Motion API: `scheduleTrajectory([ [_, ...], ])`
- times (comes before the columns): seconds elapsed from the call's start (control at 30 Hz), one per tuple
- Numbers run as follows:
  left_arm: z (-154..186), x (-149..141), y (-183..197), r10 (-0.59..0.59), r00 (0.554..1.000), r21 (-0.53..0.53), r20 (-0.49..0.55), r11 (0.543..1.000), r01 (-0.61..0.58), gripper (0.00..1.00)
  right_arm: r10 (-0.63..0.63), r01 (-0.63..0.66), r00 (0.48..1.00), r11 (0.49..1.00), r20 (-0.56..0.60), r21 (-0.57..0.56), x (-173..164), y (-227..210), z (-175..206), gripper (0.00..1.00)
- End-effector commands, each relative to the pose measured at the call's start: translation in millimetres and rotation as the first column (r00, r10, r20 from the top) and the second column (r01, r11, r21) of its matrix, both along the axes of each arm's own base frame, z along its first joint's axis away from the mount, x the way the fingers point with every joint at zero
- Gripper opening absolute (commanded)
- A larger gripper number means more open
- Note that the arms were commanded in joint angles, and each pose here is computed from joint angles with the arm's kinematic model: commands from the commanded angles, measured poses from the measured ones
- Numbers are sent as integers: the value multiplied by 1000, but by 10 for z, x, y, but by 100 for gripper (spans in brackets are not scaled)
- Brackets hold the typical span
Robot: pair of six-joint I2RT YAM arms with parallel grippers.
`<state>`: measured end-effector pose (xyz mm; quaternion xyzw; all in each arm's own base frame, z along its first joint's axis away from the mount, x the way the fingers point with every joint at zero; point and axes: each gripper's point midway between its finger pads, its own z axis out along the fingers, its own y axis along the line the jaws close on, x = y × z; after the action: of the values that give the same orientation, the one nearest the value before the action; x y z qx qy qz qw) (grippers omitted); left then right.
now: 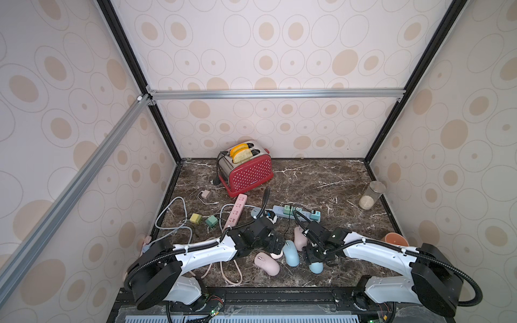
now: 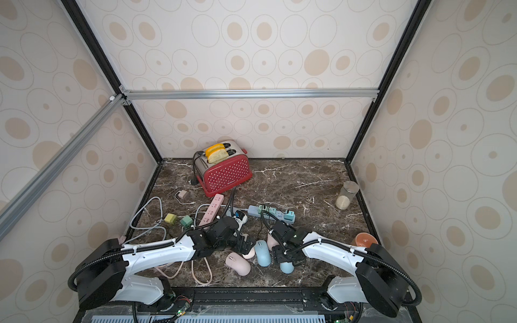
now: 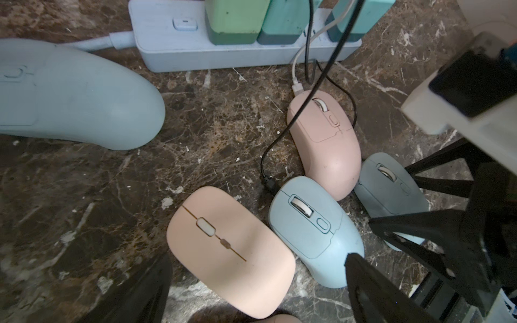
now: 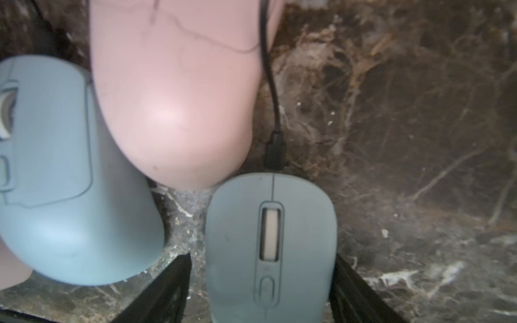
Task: Unplug the wireless mouse
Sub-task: Pick up the mouse from the center of the board.
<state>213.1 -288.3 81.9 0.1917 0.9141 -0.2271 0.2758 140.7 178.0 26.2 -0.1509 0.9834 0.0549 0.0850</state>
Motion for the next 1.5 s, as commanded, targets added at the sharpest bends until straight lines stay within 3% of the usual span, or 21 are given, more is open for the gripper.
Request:
scheduleTrajectory([
  [0.0,125,69,25,15,998,-26,54,1000,-14,99,11,-10,1000,999,23,-45,-26,-50,-86,75],
  [0.4,224,74,13,35,999,-102,25,994,-32,99,7,-7,1000,990,1,-143,-121,-251,-360,68],
  [0.7,331,110,-72,34,999,-193,-9,981,-35,95,36,-32,994,999,99,-43,-23,-157,-272,54],
  [0.83,410,206,-102,73,996,-326,-52,942,-86,90,55,-63,977,998,204,31,86,-82,-78,48],
  [0.9,506,243,-177,72,996,-381,-51,921,-86,80,56,-75,963,995,264,62,142,-75,47,46],
  [1.0,643,315,-382,49,997,-461,-67,884,-74,66,75,-117,939,987,337,107,190,-40,219,45],
  [1.23,822,424,-808,-36,993,-595,-108,803,-35,52,52,-152,895,969,442,194,181,-105,490,45],
  [1.37,735,440,-991,-67,989,-616,-134,787,-30,51,70,-200,873,954,482,224,155,-95,592,45],
  [1.47,733,400,-1132,-104,986,-642,-134,767,-6,56,75,-227,866,940,495,254,144,-41,639,45],
])
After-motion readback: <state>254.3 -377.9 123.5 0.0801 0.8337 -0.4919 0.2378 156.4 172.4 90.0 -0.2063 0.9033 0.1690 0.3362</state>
